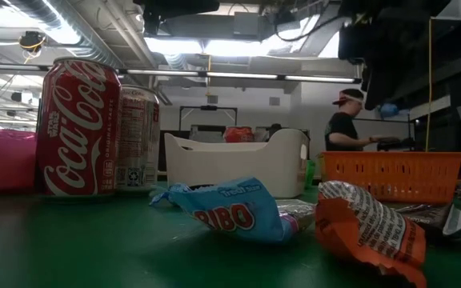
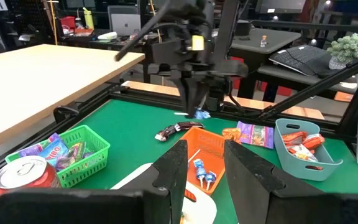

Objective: Sort candy
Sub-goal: Put the blue lollipop into the orange bin

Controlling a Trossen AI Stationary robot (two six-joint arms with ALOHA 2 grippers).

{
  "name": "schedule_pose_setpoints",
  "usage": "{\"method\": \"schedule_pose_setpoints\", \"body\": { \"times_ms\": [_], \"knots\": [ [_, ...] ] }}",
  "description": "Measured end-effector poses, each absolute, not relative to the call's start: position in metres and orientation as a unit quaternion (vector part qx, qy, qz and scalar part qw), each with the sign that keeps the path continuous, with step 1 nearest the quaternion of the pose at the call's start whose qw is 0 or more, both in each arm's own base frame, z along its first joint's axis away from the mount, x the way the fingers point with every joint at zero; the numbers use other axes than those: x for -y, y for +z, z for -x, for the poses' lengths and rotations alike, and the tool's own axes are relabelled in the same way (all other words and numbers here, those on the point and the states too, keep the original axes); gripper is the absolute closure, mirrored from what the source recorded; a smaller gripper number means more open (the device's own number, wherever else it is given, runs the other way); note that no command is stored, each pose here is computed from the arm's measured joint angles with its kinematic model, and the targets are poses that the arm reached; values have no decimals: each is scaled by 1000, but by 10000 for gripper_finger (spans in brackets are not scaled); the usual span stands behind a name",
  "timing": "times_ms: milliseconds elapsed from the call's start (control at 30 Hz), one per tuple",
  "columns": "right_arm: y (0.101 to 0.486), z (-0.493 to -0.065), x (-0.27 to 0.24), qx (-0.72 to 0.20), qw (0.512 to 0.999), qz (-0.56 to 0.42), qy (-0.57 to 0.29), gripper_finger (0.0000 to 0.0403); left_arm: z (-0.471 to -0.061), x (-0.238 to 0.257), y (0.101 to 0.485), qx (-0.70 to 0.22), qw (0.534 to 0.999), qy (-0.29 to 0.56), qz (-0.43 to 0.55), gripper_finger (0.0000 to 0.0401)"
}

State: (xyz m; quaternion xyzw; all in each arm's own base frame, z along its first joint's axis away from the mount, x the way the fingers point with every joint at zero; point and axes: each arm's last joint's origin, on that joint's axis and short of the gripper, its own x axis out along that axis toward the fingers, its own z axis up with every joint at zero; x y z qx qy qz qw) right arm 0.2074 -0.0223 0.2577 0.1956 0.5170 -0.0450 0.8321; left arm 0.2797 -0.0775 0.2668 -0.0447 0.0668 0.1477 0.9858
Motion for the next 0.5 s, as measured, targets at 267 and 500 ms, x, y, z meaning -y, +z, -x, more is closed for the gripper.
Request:
{"method": "schedule_pose_setpoints", "body": {
  "times_ms": [267, 500],
  "knots": [
    [260, -212, 0, -508, 847, -158, -2, 379, -280, 77, 267, -67, 986, 148, 45, 302],
    [260, -212, -3, -509, 848, -151, 1, 377, -280, 77, 267, -67, 986, 148, 45, 302]
  ]
}}
